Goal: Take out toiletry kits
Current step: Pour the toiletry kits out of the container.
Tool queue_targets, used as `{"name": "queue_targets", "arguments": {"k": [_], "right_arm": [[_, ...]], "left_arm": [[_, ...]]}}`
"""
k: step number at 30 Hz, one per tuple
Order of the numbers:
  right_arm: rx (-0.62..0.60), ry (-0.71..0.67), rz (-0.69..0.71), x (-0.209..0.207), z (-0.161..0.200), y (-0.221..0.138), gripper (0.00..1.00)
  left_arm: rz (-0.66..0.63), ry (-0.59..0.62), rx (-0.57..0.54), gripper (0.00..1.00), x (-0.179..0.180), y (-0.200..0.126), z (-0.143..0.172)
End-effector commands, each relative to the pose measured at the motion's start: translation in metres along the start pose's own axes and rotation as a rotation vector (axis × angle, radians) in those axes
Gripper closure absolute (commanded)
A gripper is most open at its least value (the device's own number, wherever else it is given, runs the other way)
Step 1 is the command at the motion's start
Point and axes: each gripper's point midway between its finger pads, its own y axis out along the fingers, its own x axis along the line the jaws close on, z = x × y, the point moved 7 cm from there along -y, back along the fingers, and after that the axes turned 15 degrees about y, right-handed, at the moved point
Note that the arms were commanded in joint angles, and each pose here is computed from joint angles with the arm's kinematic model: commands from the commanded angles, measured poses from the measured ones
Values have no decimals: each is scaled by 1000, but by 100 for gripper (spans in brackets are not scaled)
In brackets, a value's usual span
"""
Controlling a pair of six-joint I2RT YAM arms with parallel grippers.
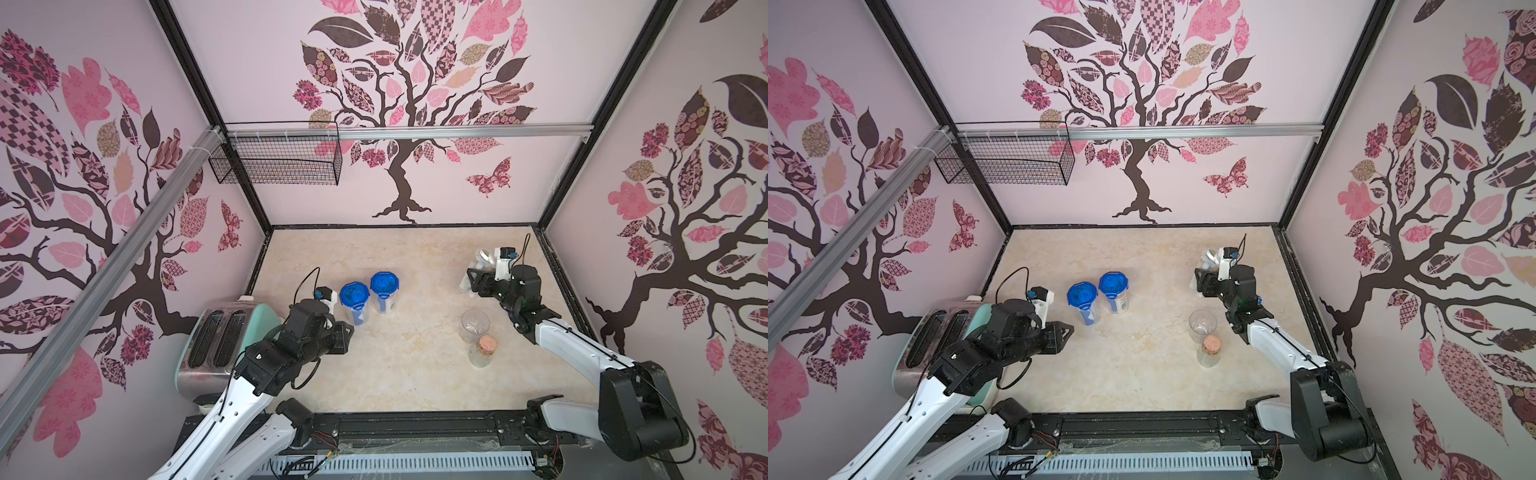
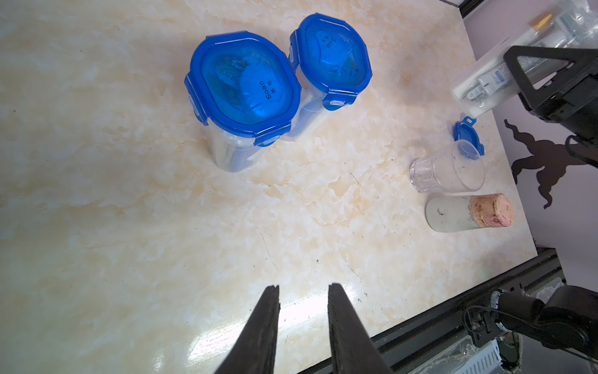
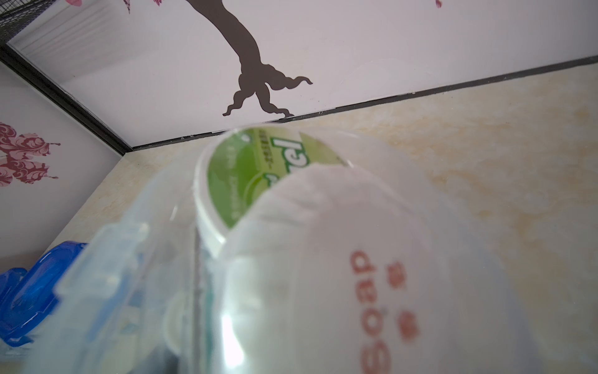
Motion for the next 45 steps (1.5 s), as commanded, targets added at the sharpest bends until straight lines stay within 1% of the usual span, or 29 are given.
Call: {"name": "queue_targets", "arguments": {"k": [1,6,14,27,45], "right_arm": [[-49,72,-46,3,-13,2,49],[-30,185,-25,-20,-8,8,49],[30,298,6,-38,11,19,50],[103,486,31,-52,32,24,50],[152,669,32,-63,47,28,52]], "left_arm": [[5,13,-16,70,0,0,-1],[6,14,-18,70,0,0,-1],[5,14,-19,69,0,0,-1],[11,15,-18,69,-1,0,-2],[12,17,-4,69,-1,3,-1]]}}
